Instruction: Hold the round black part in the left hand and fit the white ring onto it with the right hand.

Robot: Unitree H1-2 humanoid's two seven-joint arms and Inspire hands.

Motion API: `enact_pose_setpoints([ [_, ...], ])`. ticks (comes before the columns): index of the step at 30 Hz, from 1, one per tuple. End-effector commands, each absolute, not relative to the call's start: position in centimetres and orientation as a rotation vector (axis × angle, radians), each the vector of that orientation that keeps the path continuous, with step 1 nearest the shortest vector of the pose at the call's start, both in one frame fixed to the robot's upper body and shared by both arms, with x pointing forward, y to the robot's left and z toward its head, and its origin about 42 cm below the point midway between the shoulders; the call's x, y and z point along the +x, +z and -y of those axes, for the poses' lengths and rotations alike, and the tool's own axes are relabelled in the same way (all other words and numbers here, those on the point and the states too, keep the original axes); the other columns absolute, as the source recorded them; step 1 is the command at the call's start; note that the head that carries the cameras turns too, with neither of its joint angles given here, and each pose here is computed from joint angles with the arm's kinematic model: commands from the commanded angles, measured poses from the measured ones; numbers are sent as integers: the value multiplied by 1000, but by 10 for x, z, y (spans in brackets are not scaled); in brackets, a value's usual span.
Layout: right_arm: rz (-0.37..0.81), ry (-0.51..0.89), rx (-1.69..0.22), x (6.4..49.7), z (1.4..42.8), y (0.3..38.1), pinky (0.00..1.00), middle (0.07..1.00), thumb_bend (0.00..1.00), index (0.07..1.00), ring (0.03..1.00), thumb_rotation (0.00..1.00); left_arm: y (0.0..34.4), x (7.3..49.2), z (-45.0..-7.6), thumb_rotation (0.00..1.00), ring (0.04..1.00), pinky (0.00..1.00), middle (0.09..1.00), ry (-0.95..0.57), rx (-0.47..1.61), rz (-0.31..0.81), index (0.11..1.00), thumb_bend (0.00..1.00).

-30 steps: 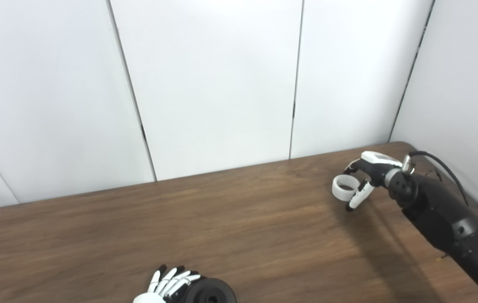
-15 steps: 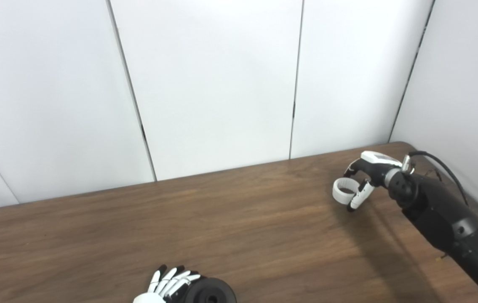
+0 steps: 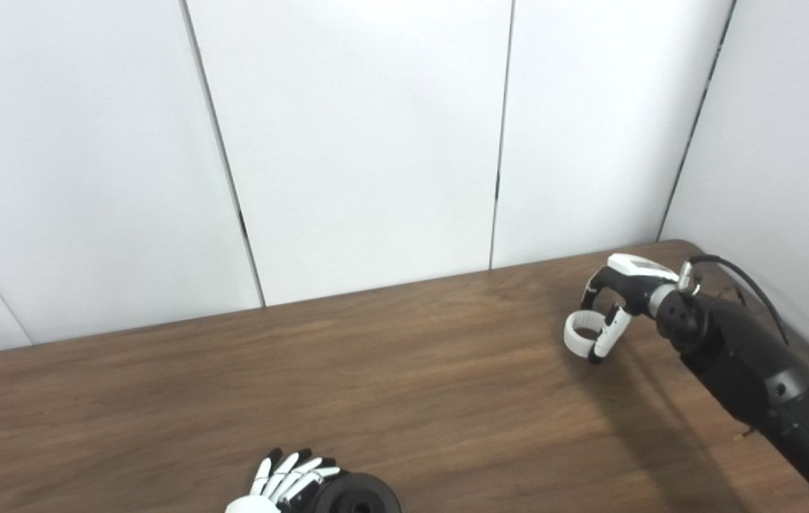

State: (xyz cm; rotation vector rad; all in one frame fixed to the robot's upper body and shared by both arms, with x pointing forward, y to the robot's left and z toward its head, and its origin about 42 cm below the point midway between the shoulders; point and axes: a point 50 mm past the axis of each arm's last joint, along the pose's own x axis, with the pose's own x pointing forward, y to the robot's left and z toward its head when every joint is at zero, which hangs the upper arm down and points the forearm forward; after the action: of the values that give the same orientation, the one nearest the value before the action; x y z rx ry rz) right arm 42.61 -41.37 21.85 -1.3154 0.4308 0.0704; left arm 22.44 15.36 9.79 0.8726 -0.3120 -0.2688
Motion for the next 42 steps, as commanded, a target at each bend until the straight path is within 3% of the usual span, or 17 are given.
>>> enact_pose_setpoints([
  [1, -134, -141, -1423, 454, 425, 336, 959, 838, 523, 495, 928, 145, 5, 212, -191, 61, 907, 1000, 821, -290, 996, 6, 482, 525],
  [10, -126, -127, -1436, 455, 424, 334, 905, 842, 523, 492, 924, 142, 5, 212, -190, 62, 908, 1000, 820, -289, 1002, 7, 482, 525],
  [17, -57, -119, -1458, 453, 422, 332, 839, 772, 521, 486, 873, 129, 4, 211, -191, 63, 911, 1000, 822, -289, 998, 5, 483, 525],
  [30, 18, -43, -1525, 448, 407, 343, 884, 783, 523, 486, 886, 131, 7, 210, -187, 66, 918, 1000, 829, -288, 994, 4, 483, 524],
  [42, 177, 152, -1572, 409, 352, 367, 896, 791, 524, 485, 898, 135, 15, 205, -181, 67, 917, 1000, 832, -287, 998, 7, 485, 525],
])
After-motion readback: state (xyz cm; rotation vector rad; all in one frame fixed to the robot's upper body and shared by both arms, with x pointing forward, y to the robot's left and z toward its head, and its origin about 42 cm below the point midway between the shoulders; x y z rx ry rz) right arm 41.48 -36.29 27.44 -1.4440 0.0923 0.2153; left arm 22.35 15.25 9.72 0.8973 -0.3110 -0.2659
